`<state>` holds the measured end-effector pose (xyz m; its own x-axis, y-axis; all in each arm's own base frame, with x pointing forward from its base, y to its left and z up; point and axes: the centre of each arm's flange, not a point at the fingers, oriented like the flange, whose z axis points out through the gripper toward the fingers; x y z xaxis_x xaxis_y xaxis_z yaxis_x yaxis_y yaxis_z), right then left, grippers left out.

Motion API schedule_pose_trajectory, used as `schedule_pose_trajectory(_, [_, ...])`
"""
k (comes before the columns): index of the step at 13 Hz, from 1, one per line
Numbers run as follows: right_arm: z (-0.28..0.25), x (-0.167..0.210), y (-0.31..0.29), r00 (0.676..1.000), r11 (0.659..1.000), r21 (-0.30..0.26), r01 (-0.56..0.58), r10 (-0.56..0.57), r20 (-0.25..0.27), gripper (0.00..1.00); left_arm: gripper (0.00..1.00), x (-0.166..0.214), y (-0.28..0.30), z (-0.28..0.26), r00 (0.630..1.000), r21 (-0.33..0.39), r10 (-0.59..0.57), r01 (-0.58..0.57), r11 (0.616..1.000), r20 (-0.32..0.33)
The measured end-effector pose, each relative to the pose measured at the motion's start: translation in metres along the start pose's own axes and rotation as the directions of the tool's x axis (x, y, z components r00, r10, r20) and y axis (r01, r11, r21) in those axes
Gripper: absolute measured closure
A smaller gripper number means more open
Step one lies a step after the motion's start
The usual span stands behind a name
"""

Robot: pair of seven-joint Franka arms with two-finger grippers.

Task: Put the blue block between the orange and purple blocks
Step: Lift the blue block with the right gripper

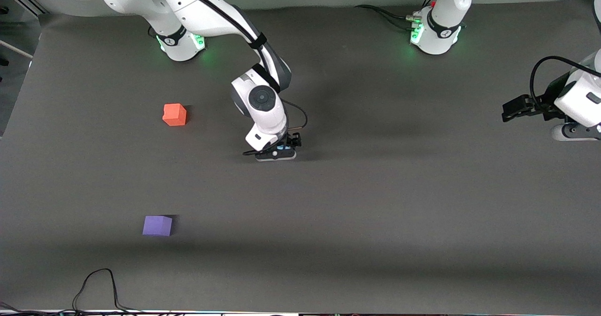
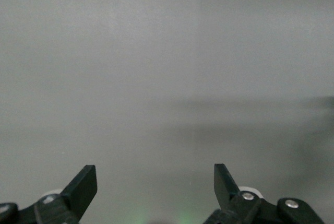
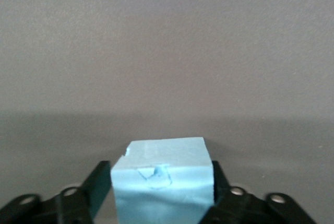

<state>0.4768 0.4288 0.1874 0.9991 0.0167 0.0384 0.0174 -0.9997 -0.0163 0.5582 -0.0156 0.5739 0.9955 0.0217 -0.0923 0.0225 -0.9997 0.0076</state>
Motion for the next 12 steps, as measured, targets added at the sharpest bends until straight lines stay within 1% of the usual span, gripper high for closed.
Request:
schedule_pose_trajectory(1, [0.0,-0.002,-0.002,1.0,1.0,0.0,-0.005,0.005,0.0,0.21,0.0,0.0,-0.001,0.0,1.0,0.0,-0.001,0.001,1.0,0.0])
schedule_pose_trajectory(2, [0.0,-0.003,-0.004,1.0,1.0,0.001,-0.006,0.006,0.0,0.29,0.0,0.0,-0.001,0.0,1.0,0.0,-0.001,0.001,1.0,0.0])
schedule_pose_trajectory(3, [-0.001,-0.003,-0.004,1.0,1.0,0.002,-0.01,0.01,-0.002,0.39,0.0,0.0,-0.001,0.0,1.0,0.0,-0.001,0.001,1.0,0.0])
schedule_pose_trajectory(5, [-0.003,-0.001,-0.004,1.0,1.0,0.004,-0.013,0.013,-0.006,0.4,0.0,0.0,-0.001,0.0,1.0,0.0,-0.001,0.001,1.0,0.0])
schedule_pose_trajectory(7, [-0.017,0.005,-0.003,1.0,1.0,0.001,-0.017,0.017,-0.003,0.41,0.0,0.0,-0.001,0.0,1.0,0.0,0.0,0.0,1.0,-0.001])
schedule_pose_trajectory(9, [-0.057,0.021,0.002,0.999,1.0,-0.019,-0.009,0.009,0.031,0.41,0.0,0.0,0.0,0.0,1.0,0.0,0.002,-0.002,1.0,-0.001])
schedule_pose_trajectory(11, [-0.122,0.042,0.008,0.998,1.0,-0.023,-0.012,0.013,0.058,0.41,0.0,0.0,0.0,0.0,1.0,0.0,0.002,-0.002,1.0,-0.001])
schedule_pose_trajectory(12, [-0.16,0.052,0.011,0.998,1.0,-0.019,-0.019,0.02,0.062,0.41,0.0,0.0,0.0,0.0,1.0,0.0,0.002,-0.002,1.0,-0.001])
